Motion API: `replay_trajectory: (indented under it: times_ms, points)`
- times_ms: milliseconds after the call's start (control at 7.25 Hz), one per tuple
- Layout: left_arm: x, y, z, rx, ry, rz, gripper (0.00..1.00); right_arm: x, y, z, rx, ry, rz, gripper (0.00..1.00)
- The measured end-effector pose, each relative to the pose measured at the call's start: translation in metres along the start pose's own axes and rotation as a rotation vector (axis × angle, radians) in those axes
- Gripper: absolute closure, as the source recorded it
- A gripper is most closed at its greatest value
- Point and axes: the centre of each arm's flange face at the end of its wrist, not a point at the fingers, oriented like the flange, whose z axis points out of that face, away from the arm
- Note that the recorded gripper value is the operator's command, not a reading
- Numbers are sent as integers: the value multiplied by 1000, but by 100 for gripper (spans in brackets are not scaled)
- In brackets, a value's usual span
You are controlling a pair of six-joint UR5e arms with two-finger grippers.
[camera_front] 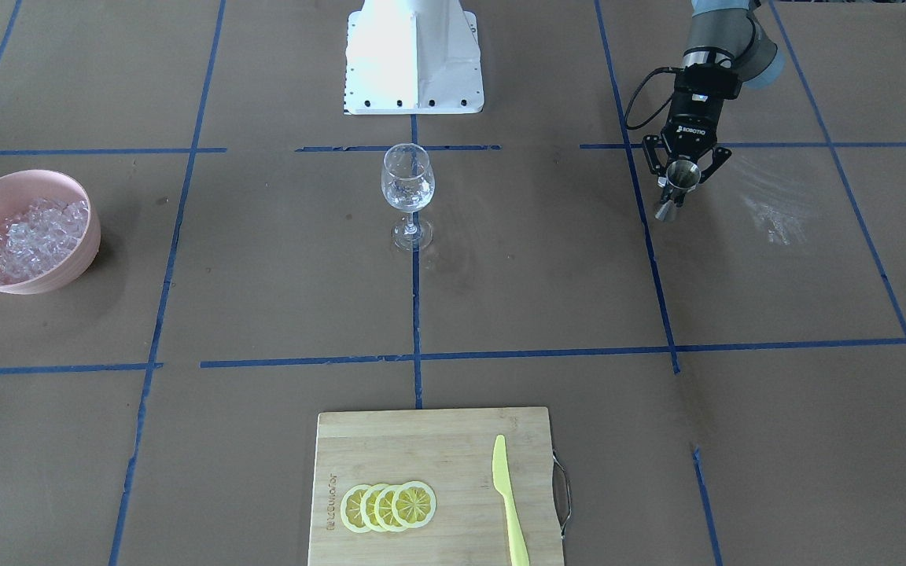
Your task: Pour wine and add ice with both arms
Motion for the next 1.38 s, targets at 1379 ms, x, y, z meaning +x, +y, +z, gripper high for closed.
replay_trajectory:
  times_ms: [1379]
  points:
    - [-61,53,0,58,-56,-221,100,-6,4,-4,6,-2,-6,0]
